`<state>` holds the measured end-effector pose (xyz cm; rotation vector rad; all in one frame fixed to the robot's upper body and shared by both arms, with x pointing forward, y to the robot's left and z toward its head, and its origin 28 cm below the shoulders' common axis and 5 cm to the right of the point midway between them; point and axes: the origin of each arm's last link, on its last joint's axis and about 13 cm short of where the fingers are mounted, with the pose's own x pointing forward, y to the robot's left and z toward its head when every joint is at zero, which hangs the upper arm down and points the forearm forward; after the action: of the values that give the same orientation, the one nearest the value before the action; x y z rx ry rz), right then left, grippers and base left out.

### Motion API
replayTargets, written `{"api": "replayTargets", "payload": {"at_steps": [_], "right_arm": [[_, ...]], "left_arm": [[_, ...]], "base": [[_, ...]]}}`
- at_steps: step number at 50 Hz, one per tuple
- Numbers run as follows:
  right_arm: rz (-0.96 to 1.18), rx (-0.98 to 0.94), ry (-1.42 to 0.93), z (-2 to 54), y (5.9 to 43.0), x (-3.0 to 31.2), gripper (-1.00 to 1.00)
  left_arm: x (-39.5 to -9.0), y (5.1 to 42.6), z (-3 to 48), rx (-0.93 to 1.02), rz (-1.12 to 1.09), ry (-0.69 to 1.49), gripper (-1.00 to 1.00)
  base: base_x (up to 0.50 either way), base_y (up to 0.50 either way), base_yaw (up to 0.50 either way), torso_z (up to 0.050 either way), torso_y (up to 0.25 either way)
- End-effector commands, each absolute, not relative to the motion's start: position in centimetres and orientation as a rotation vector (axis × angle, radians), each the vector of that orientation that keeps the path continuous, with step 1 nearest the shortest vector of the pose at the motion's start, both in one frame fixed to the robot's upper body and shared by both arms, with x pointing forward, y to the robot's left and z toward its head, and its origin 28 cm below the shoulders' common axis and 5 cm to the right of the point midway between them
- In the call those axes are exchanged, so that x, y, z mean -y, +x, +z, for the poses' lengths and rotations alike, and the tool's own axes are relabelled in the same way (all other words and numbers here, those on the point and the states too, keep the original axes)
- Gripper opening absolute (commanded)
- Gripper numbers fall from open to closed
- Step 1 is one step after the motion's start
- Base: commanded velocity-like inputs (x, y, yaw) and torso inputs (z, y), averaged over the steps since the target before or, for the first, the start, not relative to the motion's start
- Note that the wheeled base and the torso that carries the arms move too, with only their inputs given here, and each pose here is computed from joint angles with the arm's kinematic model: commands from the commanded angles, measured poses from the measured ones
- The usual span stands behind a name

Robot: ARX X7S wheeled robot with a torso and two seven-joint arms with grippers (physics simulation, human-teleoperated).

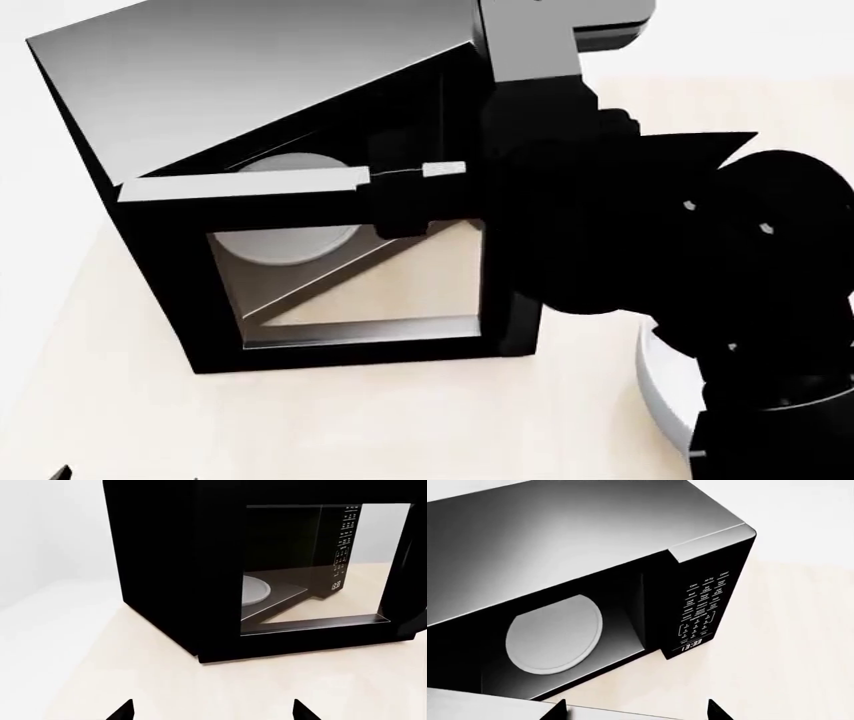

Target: Open the microwave.

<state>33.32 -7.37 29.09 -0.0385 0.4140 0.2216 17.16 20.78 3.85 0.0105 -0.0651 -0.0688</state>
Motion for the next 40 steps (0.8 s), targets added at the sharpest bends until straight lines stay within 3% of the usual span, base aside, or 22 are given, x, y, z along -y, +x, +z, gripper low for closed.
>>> {"api": "replayTargets", "payload": {"at_steps": [1,40], "right_arm": [[0.298,-0.494,-0.025,26.8,32.7,6.9,1.00],[0.385,-0.507,-0.061,24.3,29.6,6.6,1.00]], "left_arm": [[-20.8,17.1,3.8,0.064,-0.070,0.011,1.00],[-20.7,17.1,3.9,0.064,-0.070,0.013,1.00]], "base": [[0.00,0.00,0.00,0.000,0.000],[0.00,0.00,0.00,-0.001,-0.006]]}}
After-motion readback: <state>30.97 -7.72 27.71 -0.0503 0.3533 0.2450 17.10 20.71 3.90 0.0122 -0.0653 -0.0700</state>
